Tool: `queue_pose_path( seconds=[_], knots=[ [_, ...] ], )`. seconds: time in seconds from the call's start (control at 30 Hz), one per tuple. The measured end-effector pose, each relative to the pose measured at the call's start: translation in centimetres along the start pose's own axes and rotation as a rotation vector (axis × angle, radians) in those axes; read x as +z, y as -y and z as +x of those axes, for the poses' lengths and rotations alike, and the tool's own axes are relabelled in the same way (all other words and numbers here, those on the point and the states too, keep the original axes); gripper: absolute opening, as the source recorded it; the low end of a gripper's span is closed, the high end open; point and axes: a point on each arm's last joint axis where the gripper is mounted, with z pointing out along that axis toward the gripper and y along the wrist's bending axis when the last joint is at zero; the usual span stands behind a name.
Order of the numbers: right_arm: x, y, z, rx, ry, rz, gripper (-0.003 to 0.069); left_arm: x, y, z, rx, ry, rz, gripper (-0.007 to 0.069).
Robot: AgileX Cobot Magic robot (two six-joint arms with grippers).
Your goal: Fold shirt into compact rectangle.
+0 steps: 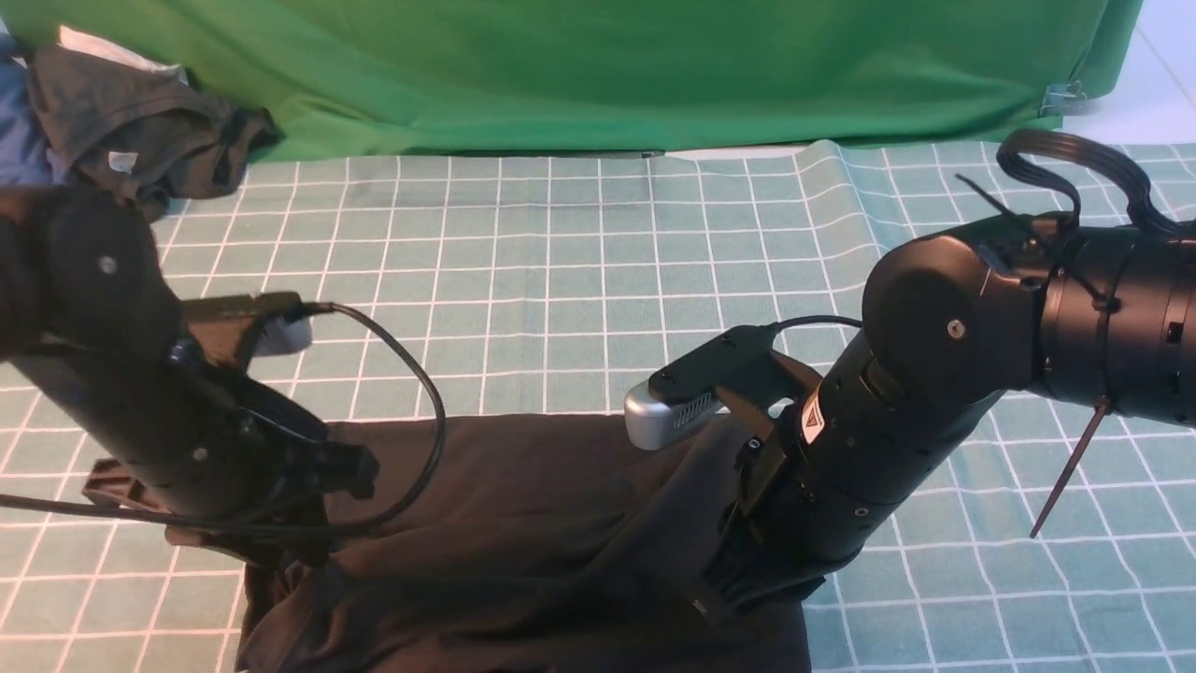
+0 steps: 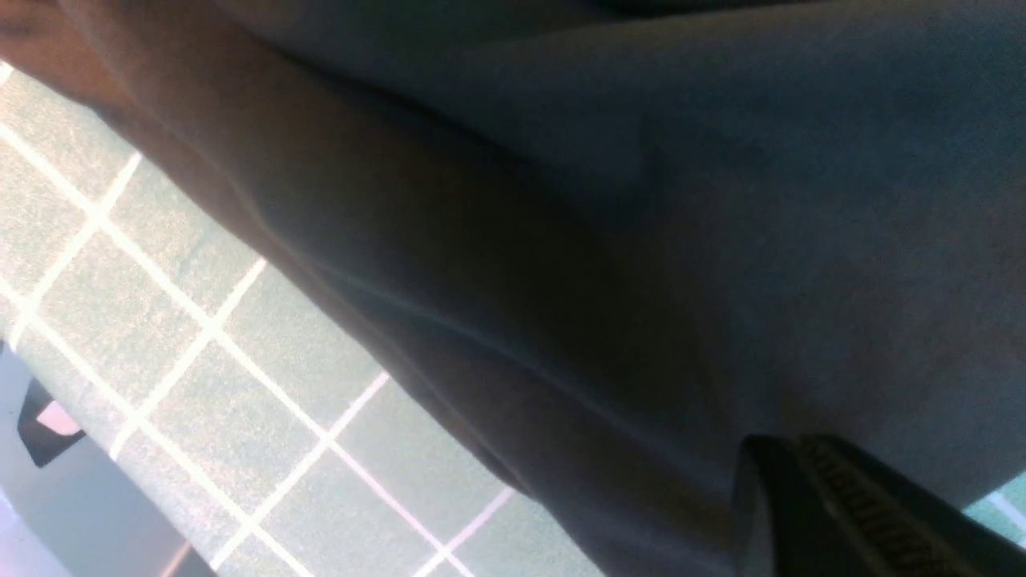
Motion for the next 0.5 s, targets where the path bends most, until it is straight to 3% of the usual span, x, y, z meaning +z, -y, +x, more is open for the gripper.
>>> queue_pose_path(
  seconds=[0.03,0.13,0.3,0.37,0.47,0.5],
  knots=[
    [0.0,0.0,0.0,0.000,0.001,0.000,0.0022,0.1,0.0,0.0,0.000,-0.001,0.000,0.0255],
    [0.0,0.0,0.0,0.000,0.005,0.001,0.0022,1.2,-0.1,-0.4,-0.006,-0.030,-0.006,0.0377],
    [0.0,0.0,-0.1,0.001,0.009,0.001,0.0022,2.4,-0.2,-0.7,-0.012,-0.067,-0.012,0.0417],
    [0.0,0.0,-0.1,0.001,0.011,0.001,0.0022,2.6,-0.2,-0.8,-0.014,-0.075,-0.013,0.0400],
    [0.0,0.0,-0.1,0.002,0.013,0.000,0.0022,3.0,-0.3,-0.8,-0.016,-0.091,-0.016,0.0285],
    [0.0,0.0,-0.1,0.002,0.013,0.000,0.0022,3.2,-0.3,-0.8,-0.013,-0.103,-0.017,0.0215]
  ],
)
